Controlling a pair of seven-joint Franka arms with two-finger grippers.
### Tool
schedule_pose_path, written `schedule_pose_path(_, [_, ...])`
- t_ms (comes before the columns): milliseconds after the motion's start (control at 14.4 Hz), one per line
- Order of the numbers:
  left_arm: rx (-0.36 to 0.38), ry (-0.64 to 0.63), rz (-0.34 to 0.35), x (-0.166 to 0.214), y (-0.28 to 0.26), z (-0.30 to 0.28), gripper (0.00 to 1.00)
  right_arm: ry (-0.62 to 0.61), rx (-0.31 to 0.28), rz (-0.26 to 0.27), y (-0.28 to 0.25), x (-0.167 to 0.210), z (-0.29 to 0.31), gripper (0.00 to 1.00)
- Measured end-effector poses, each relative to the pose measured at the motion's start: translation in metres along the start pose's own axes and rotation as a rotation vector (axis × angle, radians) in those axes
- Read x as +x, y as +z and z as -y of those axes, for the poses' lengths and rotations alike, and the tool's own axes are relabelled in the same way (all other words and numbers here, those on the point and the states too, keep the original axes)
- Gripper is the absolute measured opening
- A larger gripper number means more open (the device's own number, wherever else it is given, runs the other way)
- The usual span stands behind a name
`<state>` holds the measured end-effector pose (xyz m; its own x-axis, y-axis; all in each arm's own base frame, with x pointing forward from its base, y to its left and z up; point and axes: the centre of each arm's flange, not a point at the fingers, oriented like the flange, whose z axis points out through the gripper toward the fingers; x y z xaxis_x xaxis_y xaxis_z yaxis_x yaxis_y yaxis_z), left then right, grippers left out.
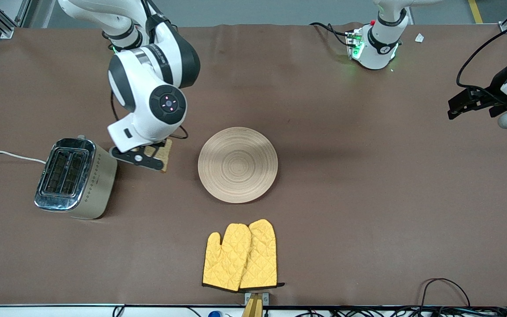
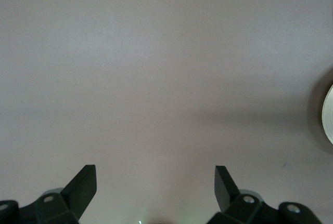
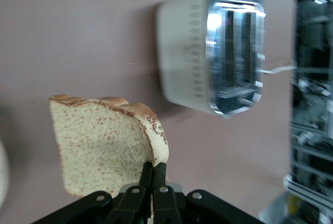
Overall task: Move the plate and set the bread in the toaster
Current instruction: 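Lift the bread with the right gripper and carry it over the toaster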
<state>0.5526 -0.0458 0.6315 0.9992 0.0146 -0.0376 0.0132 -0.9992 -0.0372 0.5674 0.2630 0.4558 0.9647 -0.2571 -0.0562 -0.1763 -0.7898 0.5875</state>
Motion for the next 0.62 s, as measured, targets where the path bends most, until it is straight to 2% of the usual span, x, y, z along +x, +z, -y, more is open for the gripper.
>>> schedule_pose_path(138, [0.000, 0.006, -0.003, -0.001, -0.001, -0.003, 1.00, 0.055, -0.093, 0.001, 0.009, 0.015, -0.026, 0.03])
schedule_pose_path(346, [0.000, 0.016, -0.008, -0.002, -0.004, -0.009, 1.00, 0.110, -0.271, -0.037, 0.019, 0.026, -0.050, 0.03])
schedule_pose_path(623, [0.001, 0.015, 0.005, -0.003, -0.003, -0.008, 1.00, 0.155, -0.464, -0.096, 0.043, 0.049, -0.062, 0.03])
